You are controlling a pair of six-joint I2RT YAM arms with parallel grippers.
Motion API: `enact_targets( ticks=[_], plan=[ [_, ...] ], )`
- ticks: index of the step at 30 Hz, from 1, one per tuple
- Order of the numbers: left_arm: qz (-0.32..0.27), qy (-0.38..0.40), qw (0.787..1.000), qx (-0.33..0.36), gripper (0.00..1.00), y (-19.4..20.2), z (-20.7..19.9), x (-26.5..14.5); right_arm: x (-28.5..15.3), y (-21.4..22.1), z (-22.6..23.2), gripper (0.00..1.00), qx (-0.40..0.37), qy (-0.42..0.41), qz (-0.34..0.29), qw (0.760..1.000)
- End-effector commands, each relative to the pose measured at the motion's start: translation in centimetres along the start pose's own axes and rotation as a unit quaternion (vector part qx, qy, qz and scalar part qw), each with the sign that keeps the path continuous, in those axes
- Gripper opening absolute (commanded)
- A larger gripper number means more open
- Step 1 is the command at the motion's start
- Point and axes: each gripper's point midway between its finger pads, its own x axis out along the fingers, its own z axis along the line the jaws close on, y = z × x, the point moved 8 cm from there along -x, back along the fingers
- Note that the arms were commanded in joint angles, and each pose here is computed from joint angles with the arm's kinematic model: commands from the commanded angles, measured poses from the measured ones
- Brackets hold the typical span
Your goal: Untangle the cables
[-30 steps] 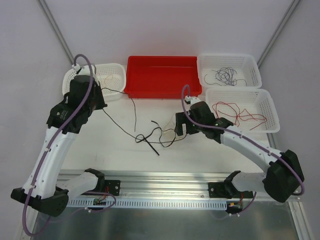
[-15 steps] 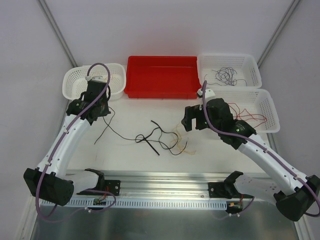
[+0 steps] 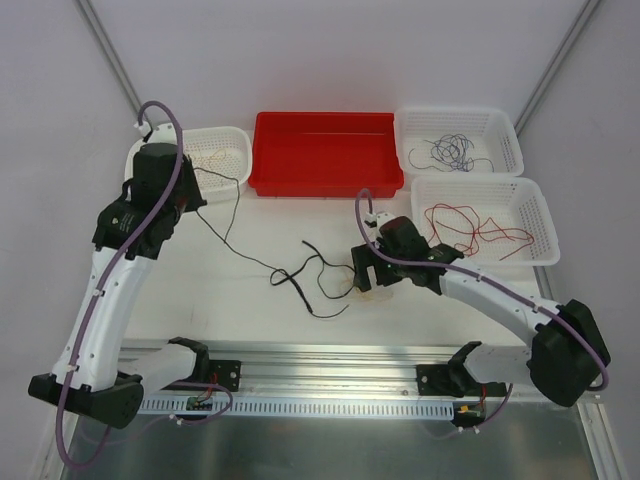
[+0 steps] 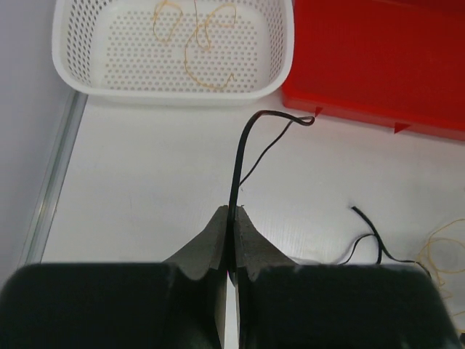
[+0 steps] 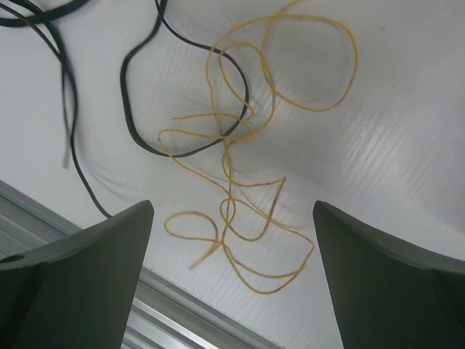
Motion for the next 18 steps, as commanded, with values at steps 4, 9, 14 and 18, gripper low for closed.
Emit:
enact_targets(
  ticks=[4, 9, 14, 18],
  plan=[
    [-0.125, -0.003, 0.992, -0.004, 0.0, -5.8, 1.7, -5.9, 2.9, 0.7, -0.7, 0.96, 0.021, 0.04, 0.013, 0.999],
    [-0.17, -0.024, 0.985, 0.001, 0.0, -7.8, 2.7, -8.2, 3.6, 1.5, -1.7, 0.96, 0.033, 0.075, 0.029, 0.996],
    [-0.17, 0.027, 0.985, -0.012, 0.0, -8.7, 1.4, -8.1, 1.4, 0.7, -1.4, 0.97, 0.026, 0.064, -0.005, 0.998],
    [-0.161, 0.055, 0.985, -0.025, 0.0, -10.0, -0.3, -6.4, -1.1, -0.2, -1.1, 0.97, 0.02, 0.053, -0.041, 0.998]
  ],
)
